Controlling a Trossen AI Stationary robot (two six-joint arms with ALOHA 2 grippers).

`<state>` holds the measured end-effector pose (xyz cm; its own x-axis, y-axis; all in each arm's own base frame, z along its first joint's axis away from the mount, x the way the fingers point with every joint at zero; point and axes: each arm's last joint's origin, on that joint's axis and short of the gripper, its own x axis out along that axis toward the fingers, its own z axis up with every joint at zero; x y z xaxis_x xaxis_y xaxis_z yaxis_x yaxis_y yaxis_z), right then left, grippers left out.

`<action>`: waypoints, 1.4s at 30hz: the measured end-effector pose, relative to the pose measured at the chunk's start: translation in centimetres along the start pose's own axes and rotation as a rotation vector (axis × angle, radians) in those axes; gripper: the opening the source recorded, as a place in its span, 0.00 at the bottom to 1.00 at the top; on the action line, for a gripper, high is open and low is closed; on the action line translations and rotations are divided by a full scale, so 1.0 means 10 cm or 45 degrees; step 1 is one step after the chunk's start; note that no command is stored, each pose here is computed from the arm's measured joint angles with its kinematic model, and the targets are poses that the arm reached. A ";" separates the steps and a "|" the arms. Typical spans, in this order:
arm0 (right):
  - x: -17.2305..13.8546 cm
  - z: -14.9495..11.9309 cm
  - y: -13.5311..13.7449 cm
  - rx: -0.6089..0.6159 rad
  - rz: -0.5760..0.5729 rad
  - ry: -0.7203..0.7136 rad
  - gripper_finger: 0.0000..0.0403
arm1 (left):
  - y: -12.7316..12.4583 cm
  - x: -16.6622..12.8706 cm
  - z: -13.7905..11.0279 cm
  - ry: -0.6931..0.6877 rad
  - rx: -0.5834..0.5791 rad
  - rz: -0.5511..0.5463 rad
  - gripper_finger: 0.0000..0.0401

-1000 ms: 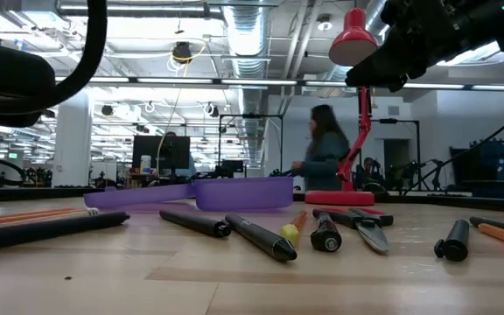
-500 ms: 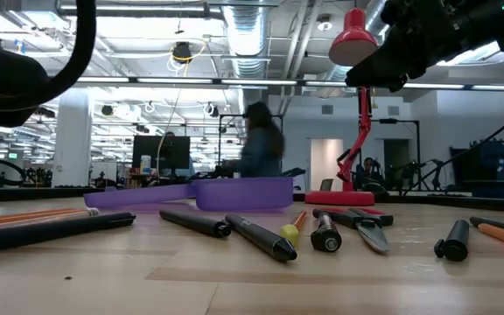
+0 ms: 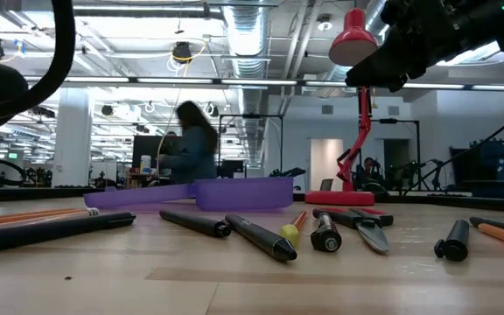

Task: Pick & place school supplies into a supply box
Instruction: Put the orange pencil into the violet supply box

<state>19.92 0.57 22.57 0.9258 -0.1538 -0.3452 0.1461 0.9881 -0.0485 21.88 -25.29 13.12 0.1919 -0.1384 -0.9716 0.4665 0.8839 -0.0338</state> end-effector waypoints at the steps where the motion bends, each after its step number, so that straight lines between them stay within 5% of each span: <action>1: 0.00 0.00 0.00 0.000 -0.001 0.000 0.26 | 0.00 0.00 0.00 0.007 -0.023 -0.002 0.05; 15: 0.00 0.00 0.00 -0.008 -0.002 0.000 0.26 | 0.03 -0.03 -0.17 0.263 -0.260 -0.007 0.04; 25: 0.00 0.00 0.00 -0.010 -0.002 0.000 0.26 | 0.03 -0.02 -0.16 0.219 -0.266 0.029 0.07; 32: 0.00 0.00 0.00 -0.011 -0.002 0.000 0.26 | 0.03 -0.04 -0.21 0.228 -0.386 0.173 0.02; 42: 0.00 0.00 0.00 -0.011 -0.003 0.000 0.26 | 0.09 -0.11 -0.53 0.500 -0.541 0.521 0.00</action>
<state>19.92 0.54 22.57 0.9255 -0.1560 -0.3451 0.1451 0.9878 -0.0574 17.49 -21.93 12.91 -0.0833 0.3425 -0.9358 0.0309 0.9395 0.3411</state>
